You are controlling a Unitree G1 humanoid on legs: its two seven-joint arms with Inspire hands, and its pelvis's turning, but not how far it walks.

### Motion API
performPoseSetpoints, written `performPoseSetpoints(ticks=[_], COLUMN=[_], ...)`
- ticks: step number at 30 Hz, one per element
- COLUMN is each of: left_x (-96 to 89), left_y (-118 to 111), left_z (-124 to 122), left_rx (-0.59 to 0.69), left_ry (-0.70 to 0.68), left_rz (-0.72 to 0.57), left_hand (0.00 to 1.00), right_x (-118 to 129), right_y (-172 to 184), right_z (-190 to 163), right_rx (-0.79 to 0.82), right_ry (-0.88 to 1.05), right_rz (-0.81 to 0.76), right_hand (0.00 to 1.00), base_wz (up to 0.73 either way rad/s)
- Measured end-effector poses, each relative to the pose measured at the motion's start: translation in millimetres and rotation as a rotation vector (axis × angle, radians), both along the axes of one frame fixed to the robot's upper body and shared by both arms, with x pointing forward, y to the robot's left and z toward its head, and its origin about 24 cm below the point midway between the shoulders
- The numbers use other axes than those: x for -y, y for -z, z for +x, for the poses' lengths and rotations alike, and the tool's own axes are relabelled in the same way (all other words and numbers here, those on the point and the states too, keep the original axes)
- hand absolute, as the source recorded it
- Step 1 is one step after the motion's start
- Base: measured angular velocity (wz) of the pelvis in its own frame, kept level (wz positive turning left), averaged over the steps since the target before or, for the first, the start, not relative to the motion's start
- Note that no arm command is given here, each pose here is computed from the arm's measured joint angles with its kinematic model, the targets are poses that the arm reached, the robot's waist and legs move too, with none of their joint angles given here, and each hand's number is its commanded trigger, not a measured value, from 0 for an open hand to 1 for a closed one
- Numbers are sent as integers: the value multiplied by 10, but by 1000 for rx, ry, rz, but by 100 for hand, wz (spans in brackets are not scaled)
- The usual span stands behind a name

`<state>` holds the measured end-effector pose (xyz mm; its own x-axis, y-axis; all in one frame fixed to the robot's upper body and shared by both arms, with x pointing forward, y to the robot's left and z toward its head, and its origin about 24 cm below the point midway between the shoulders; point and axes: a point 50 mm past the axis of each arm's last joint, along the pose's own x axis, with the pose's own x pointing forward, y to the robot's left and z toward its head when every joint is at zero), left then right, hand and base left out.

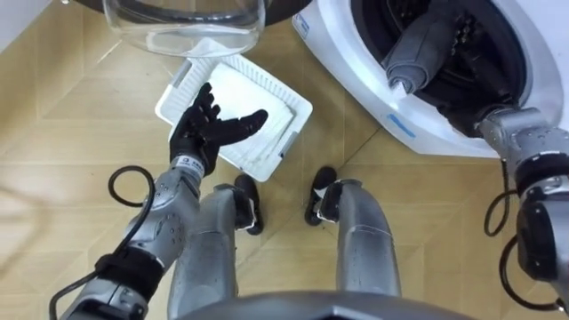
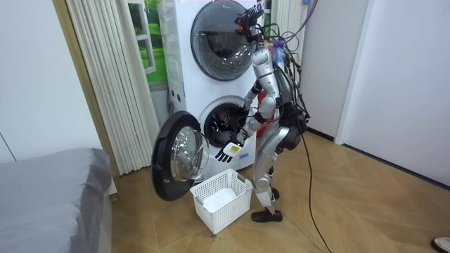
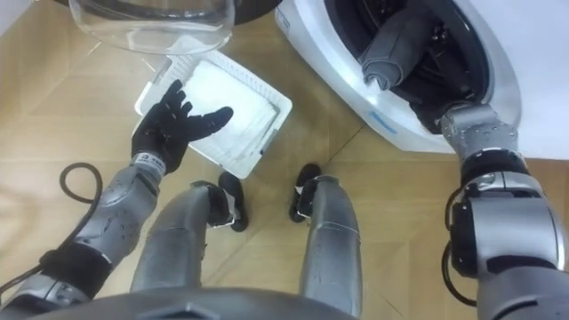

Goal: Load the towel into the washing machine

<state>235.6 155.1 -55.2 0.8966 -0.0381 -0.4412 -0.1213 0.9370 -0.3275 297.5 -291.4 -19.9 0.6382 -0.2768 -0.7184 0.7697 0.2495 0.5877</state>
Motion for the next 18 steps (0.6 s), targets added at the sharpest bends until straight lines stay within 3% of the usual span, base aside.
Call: performPoseSetpoints(ticks=[8,18], left_x=[-75,-296], left_y=[170,449], left_z=[-37,-282], left_rx=[-78,-210], left_ry=[29,107], left_rz=[127,370], left_hand=[0,0], right_x=[59,-2], right_y=[215,715], right_z=[-233,-820], right_rx=[-43,-232], right_ry=[8,-192], right_rz=[-87,-344], right_hand=[0,0], base_wz=[0,-3])
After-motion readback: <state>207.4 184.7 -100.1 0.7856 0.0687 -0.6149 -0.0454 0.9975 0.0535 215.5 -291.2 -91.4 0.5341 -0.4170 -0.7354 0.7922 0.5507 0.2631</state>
